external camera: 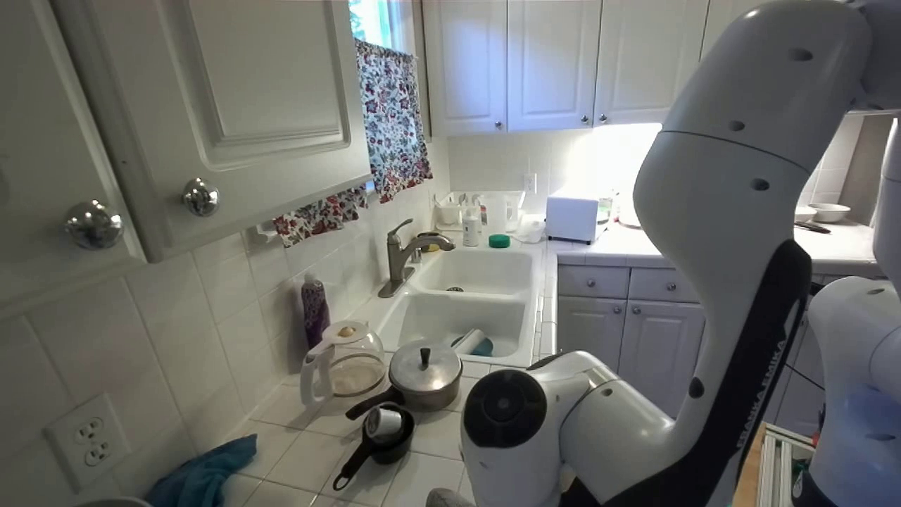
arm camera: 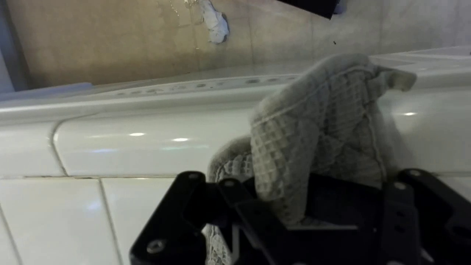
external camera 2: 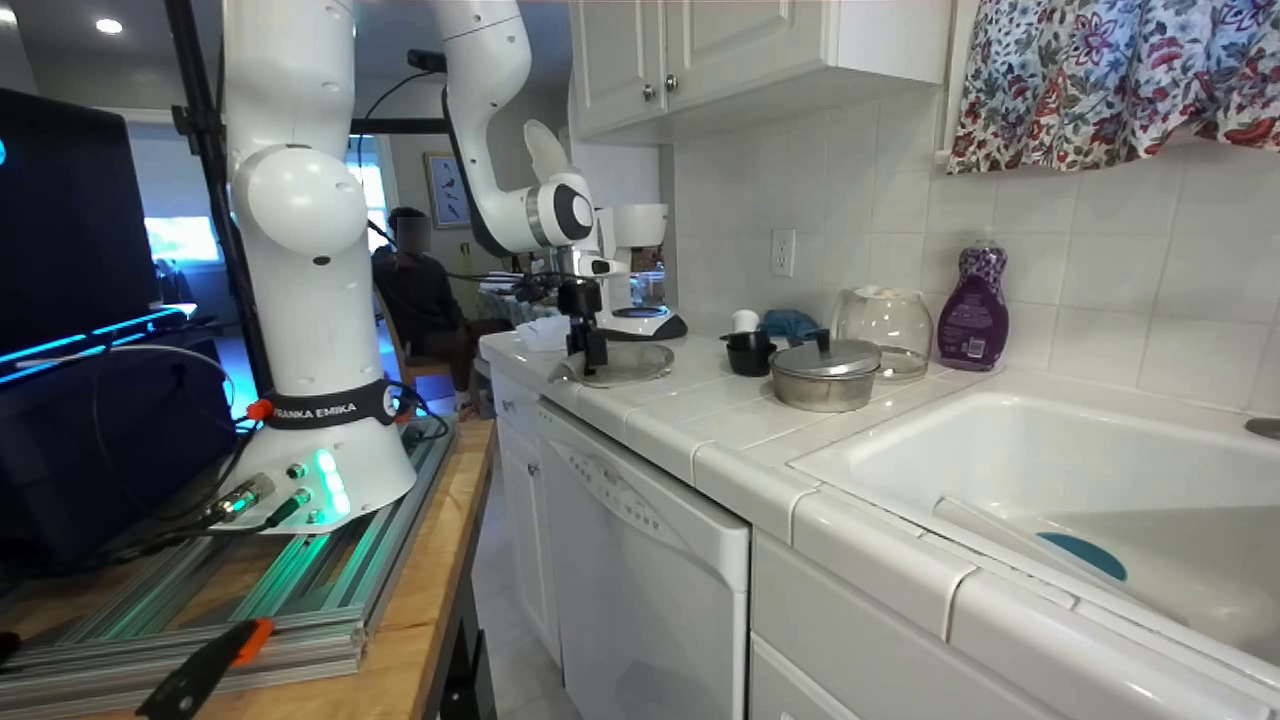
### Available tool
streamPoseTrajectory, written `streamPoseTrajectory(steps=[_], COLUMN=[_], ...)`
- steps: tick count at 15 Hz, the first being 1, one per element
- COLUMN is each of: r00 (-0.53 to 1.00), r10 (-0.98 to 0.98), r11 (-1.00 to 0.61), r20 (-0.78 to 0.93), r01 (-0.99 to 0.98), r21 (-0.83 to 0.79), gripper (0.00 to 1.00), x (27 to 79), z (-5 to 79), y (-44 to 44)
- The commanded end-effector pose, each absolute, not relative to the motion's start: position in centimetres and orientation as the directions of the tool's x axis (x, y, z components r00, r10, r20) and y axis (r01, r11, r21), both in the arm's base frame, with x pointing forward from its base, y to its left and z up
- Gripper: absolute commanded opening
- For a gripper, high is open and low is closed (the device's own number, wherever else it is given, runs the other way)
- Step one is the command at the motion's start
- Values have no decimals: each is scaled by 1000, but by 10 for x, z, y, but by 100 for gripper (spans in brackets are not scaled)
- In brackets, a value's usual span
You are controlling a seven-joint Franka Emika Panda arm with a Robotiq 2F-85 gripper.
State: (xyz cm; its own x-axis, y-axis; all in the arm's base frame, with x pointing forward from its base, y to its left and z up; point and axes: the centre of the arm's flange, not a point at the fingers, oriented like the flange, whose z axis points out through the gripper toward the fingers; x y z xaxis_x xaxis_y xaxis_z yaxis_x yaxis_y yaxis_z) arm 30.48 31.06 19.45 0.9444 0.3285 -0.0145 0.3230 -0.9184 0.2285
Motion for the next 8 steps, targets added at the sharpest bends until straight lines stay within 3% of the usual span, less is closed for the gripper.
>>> streamPoseTrajectory(steps=[1, 8], r00=[867, 881], r10=[486, 456], r11=[-842, -853], r20=[-111, -124], r01=[499, 473], r21=[206, 221], gripper=[0, 0], x=[323, 321], z=[165, 192], y=[356, 320])
